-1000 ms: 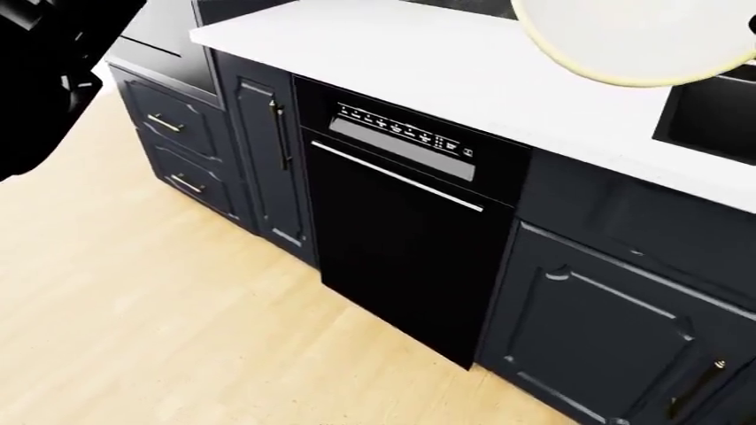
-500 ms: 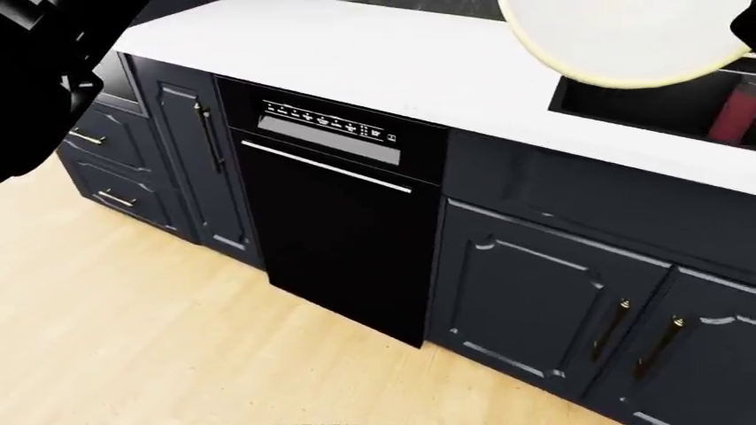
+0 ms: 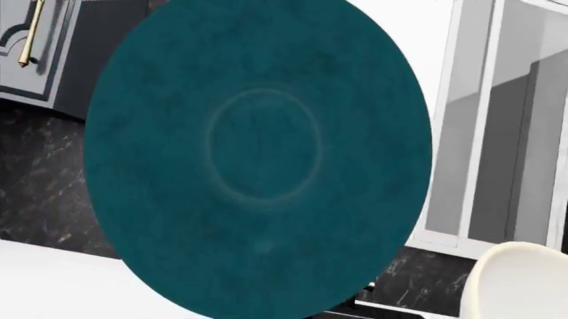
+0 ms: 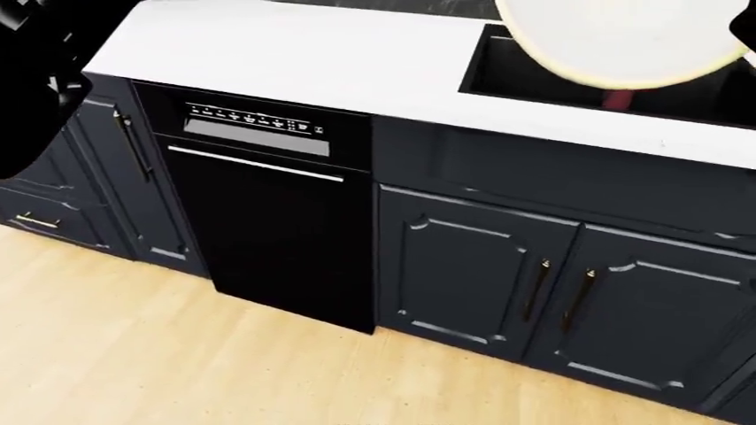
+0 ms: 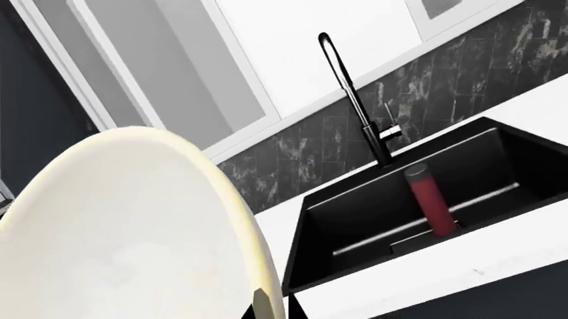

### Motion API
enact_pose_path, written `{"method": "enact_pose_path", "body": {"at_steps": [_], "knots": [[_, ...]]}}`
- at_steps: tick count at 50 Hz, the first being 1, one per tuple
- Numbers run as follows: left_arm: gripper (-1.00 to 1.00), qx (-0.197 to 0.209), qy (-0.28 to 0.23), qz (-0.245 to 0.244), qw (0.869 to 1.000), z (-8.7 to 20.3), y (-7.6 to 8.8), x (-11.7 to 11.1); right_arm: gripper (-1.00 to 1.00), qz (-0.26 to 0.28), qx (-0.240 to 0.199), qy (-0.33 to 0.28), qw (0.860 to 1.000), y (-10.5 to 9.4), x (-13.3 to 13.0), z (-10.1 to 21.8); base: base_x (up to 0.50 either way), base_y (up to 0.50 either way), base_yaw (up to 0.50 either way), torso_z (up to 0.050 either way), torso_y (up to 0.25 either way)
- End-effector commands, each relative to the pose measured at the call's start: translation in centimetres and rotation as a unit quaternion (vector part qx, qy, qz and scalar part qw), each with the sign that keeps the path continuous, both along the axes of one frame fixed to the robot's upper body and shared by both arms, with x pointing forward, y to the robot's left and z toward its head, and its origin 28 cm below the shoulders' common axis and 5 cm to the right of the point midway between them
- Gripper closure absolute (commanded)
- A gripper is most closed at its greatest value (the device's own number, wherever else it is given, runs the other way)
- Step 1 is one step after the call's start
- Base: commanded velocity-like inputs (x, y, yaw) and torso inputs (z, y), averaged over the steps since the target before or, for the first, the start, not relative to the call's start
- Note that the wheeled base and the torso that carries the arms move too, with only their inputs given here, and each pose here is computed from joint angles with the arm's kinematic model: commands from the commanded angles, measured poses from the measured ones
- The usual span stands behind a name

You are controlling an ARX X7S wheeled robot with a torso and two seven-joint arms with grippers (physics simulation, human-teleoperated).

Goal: Pick the teapot and bowl and place them in the sink. Then turn on the water.

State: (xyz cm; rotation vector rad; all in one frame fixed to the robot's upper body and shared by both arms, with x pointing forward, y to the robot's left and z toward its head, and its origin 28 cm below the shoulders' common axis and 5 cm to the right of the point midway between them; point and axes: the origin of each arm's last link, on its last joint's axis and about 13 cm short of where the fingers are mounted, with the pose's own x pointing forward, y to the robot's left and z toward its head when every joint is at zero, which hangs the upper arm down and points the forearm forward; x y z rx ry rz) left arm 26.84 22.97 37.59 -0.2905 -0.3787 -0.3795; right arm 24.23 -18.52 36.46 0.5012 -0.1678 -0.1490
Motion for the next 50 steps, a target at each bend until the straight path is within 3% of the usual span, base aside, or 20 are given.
{"method": "enact_pose_path", "body": {"at_steps": [1, 46, 50], "knots": [[1.00, -0.010, -0.028, 0.012, 0.999, 0.8, 0.7, -0.5, 1.00, -0.001, 0.002, -0.005, 1.000, 0.1, 0.0, 0.1, 0.14, 0.04, -0.50, 0.000, 0.000], [1.00, -0.013, -0.039, 0.025, 0.999, 1.3, 1.3, -1.8, 1.00, 0.010, -0.002, 0.008, 1.000, 0.8, 1.0, -0.4, 0.14, 0.02, -0.50, 0.001, 0.001], [1.00, -0.010, -0.040, 0.027, 0.999, 1.5, 1.4, -1.9, 1.00, 0.012, -0.001, 0.002, 1.000, 0.9, 1.2, -0.1, 0.13, 0.50, 0.00, 0.000, 0.000]]}}
